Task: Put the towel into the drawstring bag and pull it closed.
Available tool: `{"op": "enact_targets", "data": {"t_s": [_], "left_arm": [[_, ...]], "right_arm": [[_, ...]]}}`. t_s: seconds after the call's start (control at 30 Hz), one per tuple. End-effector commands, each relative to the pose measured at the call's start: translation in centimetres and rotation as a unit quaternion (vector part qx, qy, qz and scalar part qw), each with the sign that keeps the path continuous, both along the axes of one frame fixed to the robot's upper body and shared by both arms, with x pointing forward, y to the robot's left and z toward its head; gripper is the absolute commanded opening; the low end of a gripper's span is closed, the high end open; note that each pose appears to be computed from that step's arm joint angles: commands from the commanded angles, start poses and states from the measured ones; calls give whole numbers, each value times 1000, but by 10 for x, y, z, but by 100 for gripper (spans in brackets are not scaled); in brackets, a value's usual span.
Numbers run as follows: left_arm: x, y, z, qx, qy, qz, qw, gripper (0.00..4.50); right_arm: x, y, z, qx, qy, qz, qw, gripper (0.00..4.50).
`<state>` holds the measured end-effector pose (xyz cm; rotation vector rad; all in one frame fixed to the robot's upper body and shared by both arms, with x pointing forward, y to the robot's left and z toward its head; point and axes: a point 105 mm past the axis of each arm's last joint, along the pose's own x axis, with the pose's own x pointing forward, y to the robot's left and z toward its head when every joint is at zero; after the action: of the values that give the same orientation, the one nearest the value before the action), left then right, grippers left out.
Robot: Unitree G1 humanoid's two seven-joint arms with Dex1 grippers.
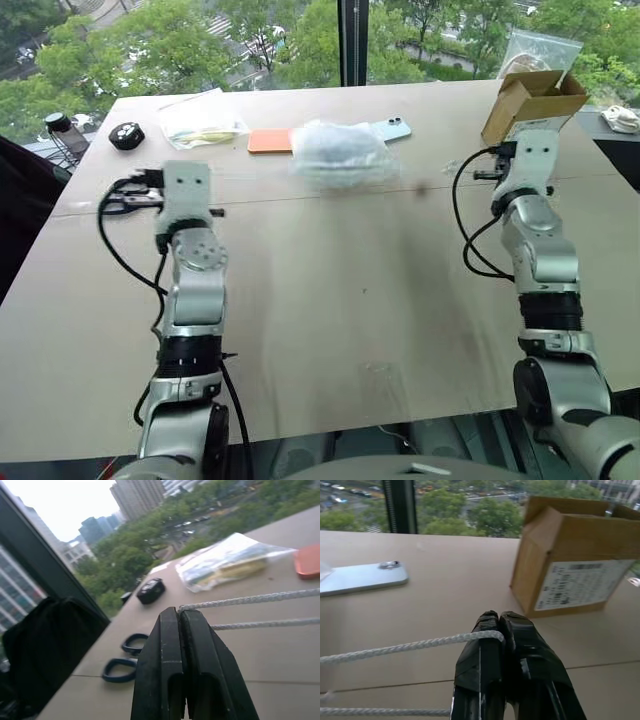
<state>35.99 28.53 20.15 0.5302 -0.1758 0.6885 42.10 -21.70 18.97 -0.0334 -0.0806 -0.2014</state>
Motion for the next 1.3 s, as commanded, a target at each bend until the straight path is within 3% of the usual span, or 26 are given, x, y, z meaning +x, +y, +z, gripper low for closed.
{"op": "enact_targets", "data": {"t_s": [0.03,0.2,0.33,0.47,0.53,0.6,0.67,0.77,0.83,0.97,1.07,1.13,1.23,1.3], "left_arm": [[-28,45,20,-16,-51,126,991,4],[-40,63,21,-23,-63,196,978,4],[-42,71,9,-59,-52,219,973,4],[-33,68,0,-80,-37,197,976,4],[-15,54,-7,-91,-16,137,986,4],[5,32,-14,-107,10,52,993,4],[23,1,-26,-114,56,-53,990,4],[34,-41,-42,-94,123,-186,970,4],[29,-67,-47,-98,143,-293,940,0],[-5,-100,-54,-126,186,-480,848,120],[-36,-96,-72,-125,263,-541,789,263],[-57,-84,-86,-123,310,-555,763,357],[-73,-74,-95,-133,338,-562,743,357],[-78,-69,-100,-145,346,-559,739,357]], "right_arm": [[-9,-48,5,78,-22,-108,991,0],[-24,-83,-9,133,-14,-210,969,0],[-40,-110,-22,199,-10,-292,935,0],[-42,-118,-18,218,-18,-299,929,0],[-22,-96,-7,209,-18,-203,956,0],[-3,-53,2,183,-5,-52,982,0],[-1,-7,-1,110,39,106,987,0],[-28,38,-19,23,104,298,949,0],[-46,41,-27,17,129,360,924,64],[-78,23,-45,-50,180,427,885,229],[-92,10,-43,-114,140,453,873,367],[-101,3,-48,-163,121,476,856,371],[-113,-8,-66,-182,145,496,836,371],[-115,-12,-68,-165,134,500,839,371]]}}
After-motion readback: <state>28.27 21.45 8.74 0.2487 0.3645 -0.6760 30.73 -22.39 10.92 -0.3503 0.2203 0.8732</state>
